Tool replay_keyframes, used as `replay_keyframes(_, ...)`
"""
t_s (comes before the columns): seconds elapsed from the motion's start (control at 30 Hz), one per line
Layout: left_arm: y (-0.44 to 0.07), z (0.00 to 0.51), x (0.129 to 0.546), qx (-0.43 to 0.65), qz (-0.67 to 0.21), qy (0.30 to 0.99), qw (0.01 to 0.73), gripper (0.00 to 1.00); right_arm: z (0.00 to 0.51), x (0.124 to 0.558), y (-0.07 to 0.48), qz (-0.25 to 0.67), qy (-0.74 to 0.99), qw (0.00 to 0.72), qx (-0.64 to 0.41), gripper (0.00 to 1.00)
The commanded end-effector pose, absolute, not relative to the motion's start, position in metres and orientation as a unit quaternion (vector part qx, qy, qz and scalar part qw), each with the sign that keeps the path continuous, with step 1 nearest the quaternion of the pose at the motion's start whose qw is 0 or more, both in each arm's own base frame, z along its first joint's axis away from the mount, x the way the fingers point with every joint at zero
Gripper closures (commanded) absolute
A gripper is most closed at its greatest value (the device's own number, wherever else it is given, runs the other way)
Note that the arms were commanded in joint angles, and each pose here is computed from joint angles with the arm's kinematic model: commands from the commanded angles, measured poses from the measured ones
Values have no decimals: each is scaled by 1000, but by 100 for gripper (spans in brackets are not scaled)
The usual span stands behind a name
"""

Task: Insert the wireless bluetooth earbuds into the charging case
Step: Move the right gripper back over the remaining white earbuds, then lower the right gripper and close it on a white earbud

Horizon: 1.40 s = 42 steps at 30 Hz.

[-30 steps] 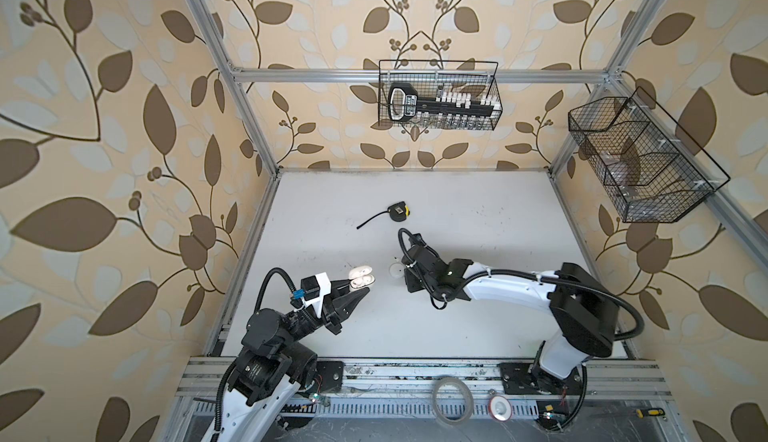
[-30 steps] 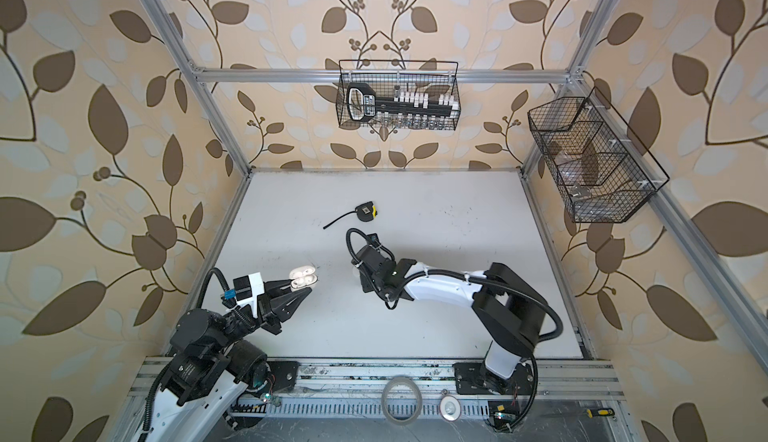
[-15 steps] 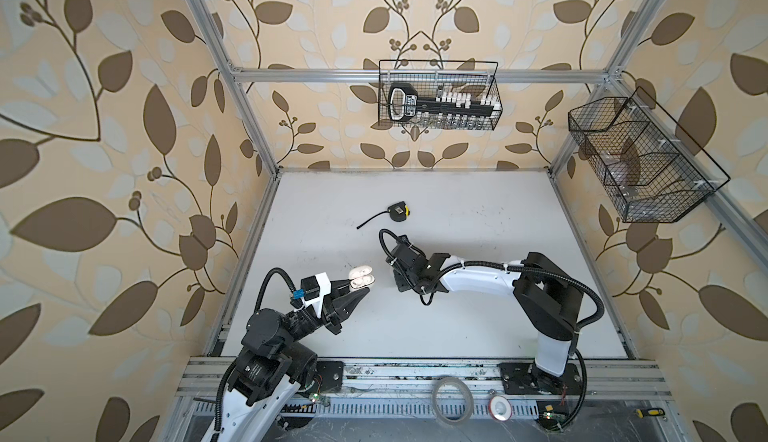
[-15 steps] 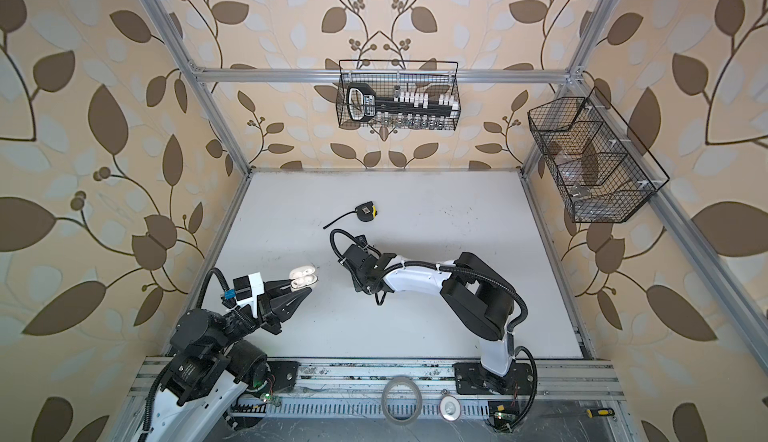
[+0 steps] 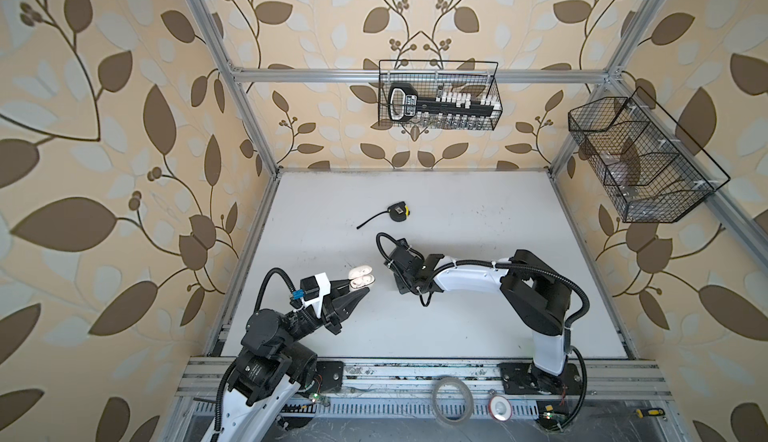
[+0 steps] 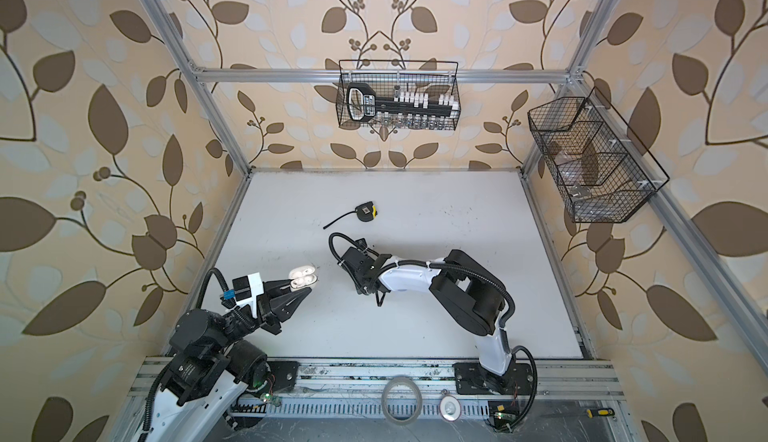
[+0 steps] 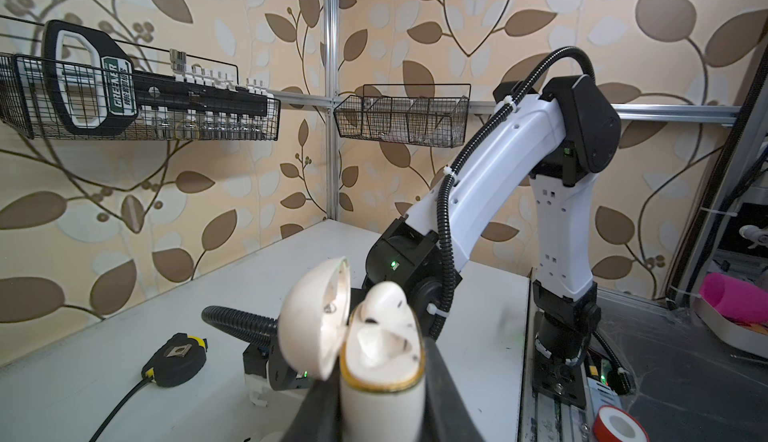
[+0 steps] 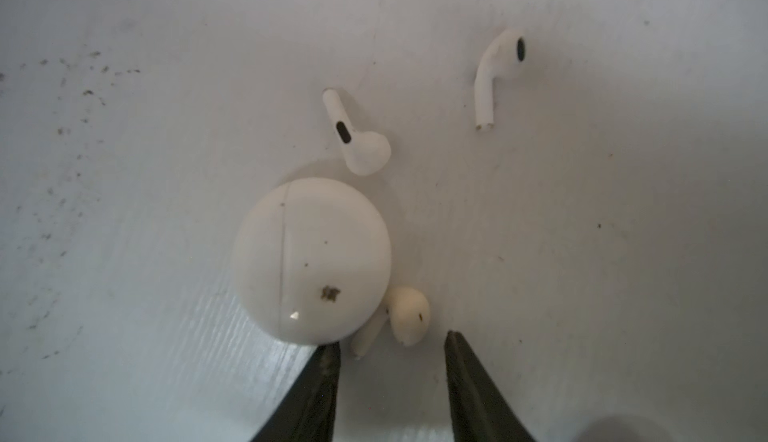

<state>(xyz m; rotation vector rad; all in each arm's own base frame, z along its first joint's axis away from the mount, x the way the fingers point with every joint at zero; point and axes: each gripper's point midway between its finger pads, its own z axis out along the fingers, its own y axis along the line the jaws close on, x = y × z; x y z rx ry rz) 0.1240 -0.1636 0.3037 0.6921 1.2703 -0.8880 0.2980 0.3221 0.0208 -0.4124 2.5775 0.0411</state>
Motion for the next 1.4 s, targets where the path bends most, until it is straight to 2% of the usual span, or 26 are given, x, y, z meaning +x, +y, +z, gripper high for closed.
replay_keyframes(0.0,-161,325,114,318,-389,525,687,100,17,302,316,-5,953,262,-150,61)
replay_keyframes(0.3,-162,325,114,317,-392,523,687,100,19,301,318,12,953,264,-147,65)
replay_keyframes(0.93,-162,323,115,318,-392,524,686,100,25,303,306,21,952,275,-133,68)
replay_keyframes(1.13,-163,322,119,317,-387,529,685,100,21,309,309,27,953,270,-133,62)
replay_keyframes(1.37,-164,321,121,317,-387,532,683,100,16,312,314,36,955,261,-134,60)
